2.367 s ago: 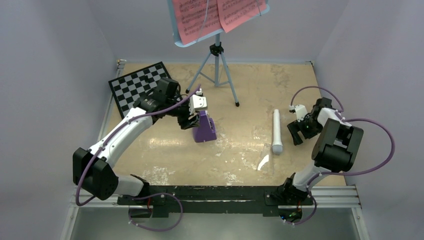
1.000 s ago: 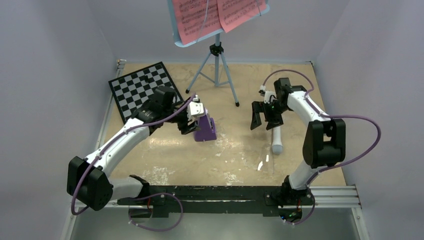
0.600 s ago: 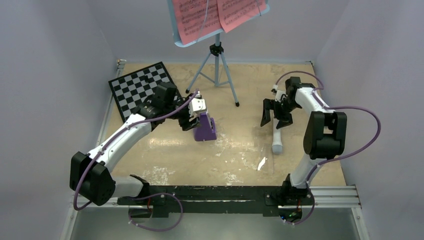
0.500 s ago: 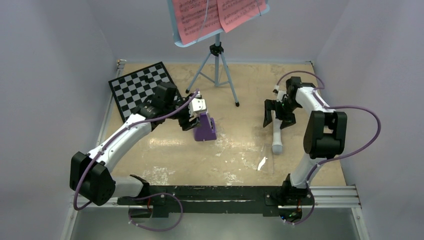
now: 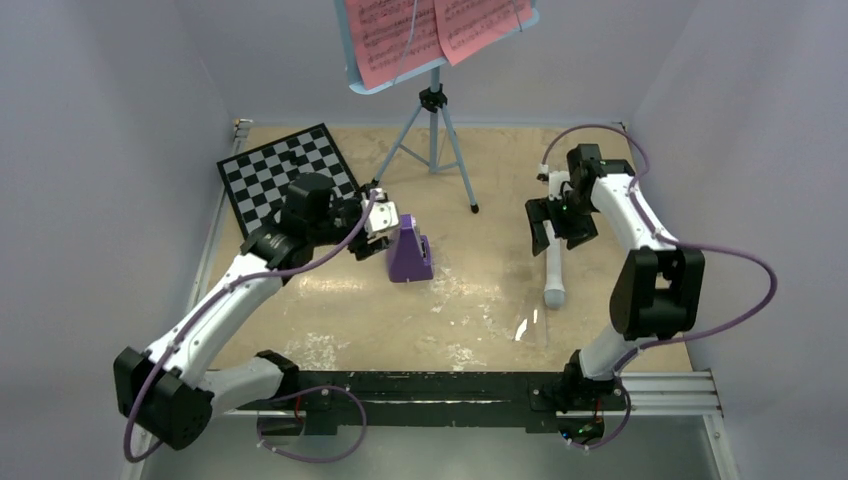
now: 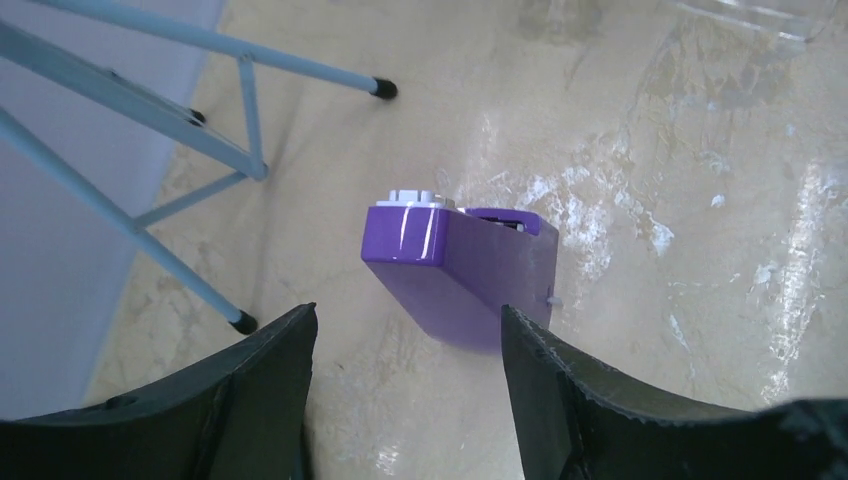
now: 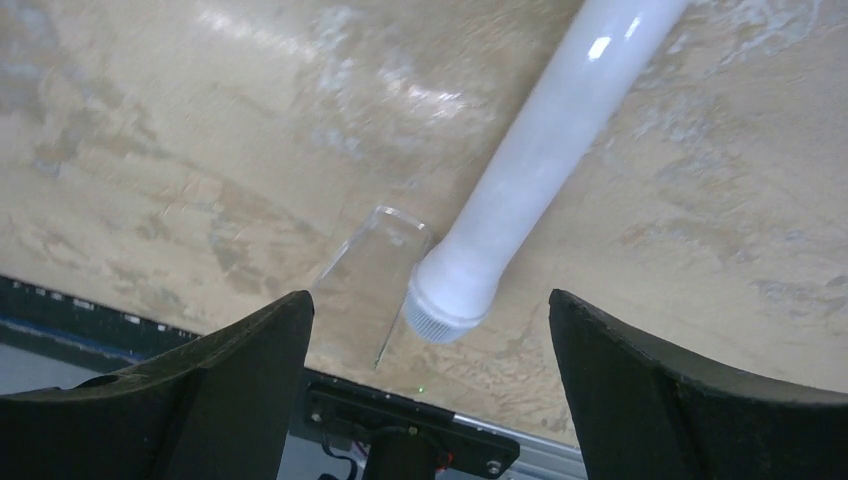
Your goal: Pack up the instrument practice props
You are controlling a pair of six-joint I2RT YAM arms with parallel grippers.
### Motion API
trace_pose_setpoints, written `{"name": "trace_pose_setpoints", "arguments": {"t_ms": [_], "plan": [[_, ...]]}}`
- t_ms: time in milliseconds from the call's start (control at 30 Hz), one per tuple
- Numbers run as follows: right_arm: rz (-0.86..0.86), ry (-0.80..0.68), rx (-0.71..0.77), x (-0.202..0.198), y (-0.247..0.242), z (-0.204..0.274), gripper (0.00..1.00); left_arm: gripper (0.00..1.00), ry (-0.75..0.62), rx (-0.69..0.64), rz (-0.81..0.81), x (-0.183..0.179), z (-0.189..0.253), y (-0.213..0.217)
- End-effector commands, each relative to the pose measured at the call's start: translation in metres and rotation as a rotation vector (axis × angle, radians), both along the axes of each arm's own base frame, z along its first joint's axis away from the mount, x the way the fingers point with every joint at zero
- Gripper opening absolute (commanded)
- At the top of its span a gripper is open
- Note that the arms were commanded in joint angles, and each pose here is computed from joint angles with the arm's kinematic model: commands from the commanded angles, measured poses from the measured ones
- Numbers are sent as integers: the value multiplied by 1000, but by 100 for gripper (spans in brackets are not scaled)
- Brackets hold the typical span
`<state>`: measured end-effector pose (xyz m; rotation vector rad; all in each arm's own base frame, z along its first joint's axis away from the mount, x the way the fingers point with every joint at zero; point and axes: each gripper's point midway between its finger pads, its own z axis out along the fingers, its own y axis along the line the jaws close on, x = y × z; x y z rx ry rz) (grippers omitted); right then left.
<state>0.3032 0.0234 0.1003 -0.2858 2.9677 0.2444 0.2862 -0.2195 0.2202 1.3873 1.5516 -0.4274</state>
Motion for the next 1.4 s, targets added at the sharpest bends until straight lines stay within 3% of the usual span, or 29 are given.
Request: {"name": "trace_pose_setpoints", "arguments": {"t_ms": [0, 100, 167, 267, 367, 533, 600, 800, 867, 967, 1100, 1367], "plan": [[158, -64, 64, -42, 33, 35, 92, 72, -206, -158, -136, -34, 74, -13], [145, -165, 96, -34, 38, 53, 94, 72, -169, -217, -325, -72, 85, -42], [142, -336, 107, -13, 39, 80, 97, 74, -116, -269, -409, -80, 85, -65], [121, -598, 127, 17, 40, 126, 99, 73, -54, -245, -576, -100, 69, -105], [20, -714, 124, 36, 31, 159, 99, 73, 0, -238, -627, -119, 42, -153], [-225, -784, 164, 56, -4, 186, 99, 73, 206, -259, -573, -148, -6, -239], [-278, -797, 169, 56, -12, 189, 99, 73, 260, -237, -500, -148, -23, -267], [-289, -824, 132, 33, -18, 184, 99, 76, 483, -180, 65, -92, -66, -308], [-277, -830, 108, 23, -21, 186, 99, 92, 535, -190, 137, -90, -69, -316], [-262, -861, 55, 10, -27, 187, 99, 99, 545, -162, 272, -85, -83, -322], [-231, -888, 30, 0, -30, 188, 99, 99, 540, -123, 399, -87, -97, -322], [-312, -916, 139, -4, -19, 208, 99, 99, 525, 3, 455, -109, -142, -311]]}}
